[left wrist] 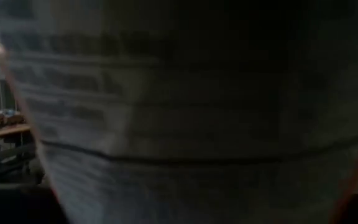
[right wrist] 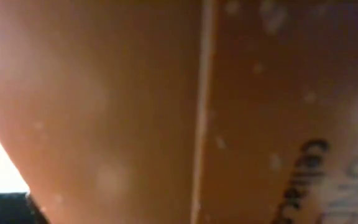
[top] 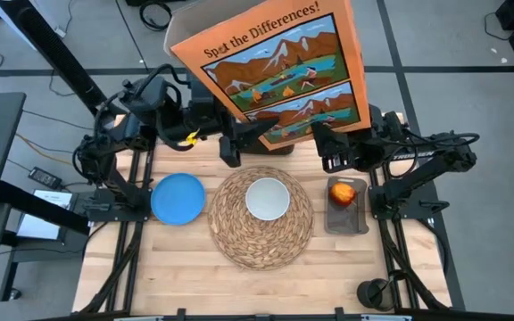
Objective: Arrange a breakfast setting
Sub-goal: Pour the cereal from the cereal box into the bowl
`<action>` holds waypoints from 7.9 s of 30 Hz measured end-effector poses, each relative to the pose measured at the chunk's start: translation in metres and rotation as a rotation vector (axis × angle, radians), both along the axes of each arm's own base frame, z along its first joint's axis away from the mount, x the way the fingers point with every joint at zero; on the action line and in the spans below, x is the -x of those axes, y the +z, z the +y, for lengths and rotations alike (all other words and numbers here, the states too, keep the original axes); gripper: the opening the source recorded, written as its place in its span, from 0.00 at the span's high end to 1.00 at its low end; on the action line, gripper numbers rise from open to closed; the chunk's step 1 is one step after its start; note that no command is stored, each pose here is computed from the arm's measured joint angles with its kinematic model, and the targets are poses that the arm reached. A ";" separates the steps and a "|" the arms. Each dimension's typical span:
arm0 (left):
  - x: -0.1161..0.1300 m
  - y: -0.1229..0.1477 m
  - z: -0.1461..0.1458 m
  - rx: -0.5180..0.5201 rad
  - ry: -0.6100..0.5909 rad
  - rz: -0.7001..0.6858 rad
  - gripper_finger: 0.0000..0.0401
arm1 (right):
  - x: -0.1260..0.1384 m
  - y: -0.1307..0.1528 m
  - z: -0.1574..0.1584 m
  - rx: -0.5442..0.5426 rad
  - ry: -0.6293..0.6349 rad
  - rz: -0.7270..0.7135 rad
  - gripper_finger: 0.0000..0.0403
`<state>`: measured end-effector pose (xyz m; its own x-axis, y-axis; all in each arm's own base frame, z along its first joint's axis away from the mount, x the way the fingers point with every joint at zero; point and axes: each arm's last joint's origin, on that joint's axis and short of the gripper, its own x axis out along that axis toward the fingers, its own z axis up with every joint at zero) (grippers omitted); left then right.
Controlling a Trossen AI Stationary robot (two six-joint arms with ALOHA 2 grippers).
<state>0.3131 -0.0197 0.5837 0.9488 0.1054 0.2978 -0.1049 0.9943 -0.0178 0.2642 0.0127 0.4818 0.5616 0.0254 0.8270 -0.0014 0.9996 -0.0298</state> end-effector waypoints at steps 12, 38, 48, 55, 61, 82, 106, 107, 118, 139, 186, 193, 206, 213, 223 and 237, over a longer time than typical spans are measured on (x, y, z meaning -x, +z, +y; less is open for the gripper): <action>0.052 -0.001 0.003 -0.004 -0.010 0.233 0.21 | 0.026 0.016 -0.002 -0.001 -0.016 -0.035 0.28; 0.091 -0.013 0.001 0.021 0.005 0.460 0.21 | 0.108 -0.068 -0.016 -0.168 -0.094 0.203 0.28; 0.048 -0.028 0.001 0.101 0.121 0.471 0.21 | 0.159 -0.111 -0.014 -0.210 0.070 0.285 0.28; 0.045 -0.032 0.003 0.227 0.181 0.475 0.21 | 0.197 -0.122 -0.012 -0.197 0.182 0.356 0.28; 0.050 -0.038 0.005 0.320 0.260 0.505 0.21 | 0.222 -0.132 -0.012 -0.211 0.222 0.404 0.29; 0.008 -0.079 -0.003 0.334 0.395 0.689 0.21 | 0.228 -0.176 -0.011 -0.216 0.237 0.588 0.29; 0.040 -0.109 -0.064 0.403 0.575 0.826 0.21 | 0.185 -0.246 -0.010 -0.234 0.262 0.638 0.29; 0.039 -0.111 -0.066 0.407 0.582 0.832 0.21 | 0.185 -0.247 -0.010 -0.234 0.261 0.646 0.29; 0.018 -0.129 -0.079 0.389 0.594 0.875 0.21 | 0.178 -0.264 -0.010 -0.242 0.245 0.710 0.29; -0.029 -0.194 -0.132 0.704 0.654 0.894 0.21 | 0.189 -0.245 -0.011 -0.267 0.275 0.373 0.29; -0.002 -0.226 -0.035 0.607 0.752 1.068 0.31 | 0.194 -0.237 -0.012 -0.276 0.307 0.281 0.29; -0.008 -0.305 -0.025 0.764 0.658 0.890 0.31 | 0.190 -0.242 -0.013 -0.324 0.258 0.335 0.29; -0.038 -0.388 -0.007 0.893 0.674 0.959 0.31 | 0.188 -0.244 -0.015 -0.354 0.204 0.355 0.29; -0.042 -0.399 -0.007 0.921 0.685 0.977 0.41 | 0.187 -0.246 -0.015 -0.361 0.197 0.369 0.29; -0.041 -0.399 -0.007 0.900 0.681 0.990 0.83 | 0.187 -0.245 -0.015 -0.358 0.202 0.365 0.29; -0.008 -0.370 -0.003 0.876 0.762 1.093 0.96 | 0.187 -0.245 -0.014 -0.336 0.223 0.372 0.29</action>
<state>0.3212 -0.0231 0.2138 0.3040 0.3993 -0.8649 -0.8956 0.4293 -0.1166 0.0772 -0.0011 0.2367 0.8291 -0.0538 0.5566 -0.1638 0.9283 0.3337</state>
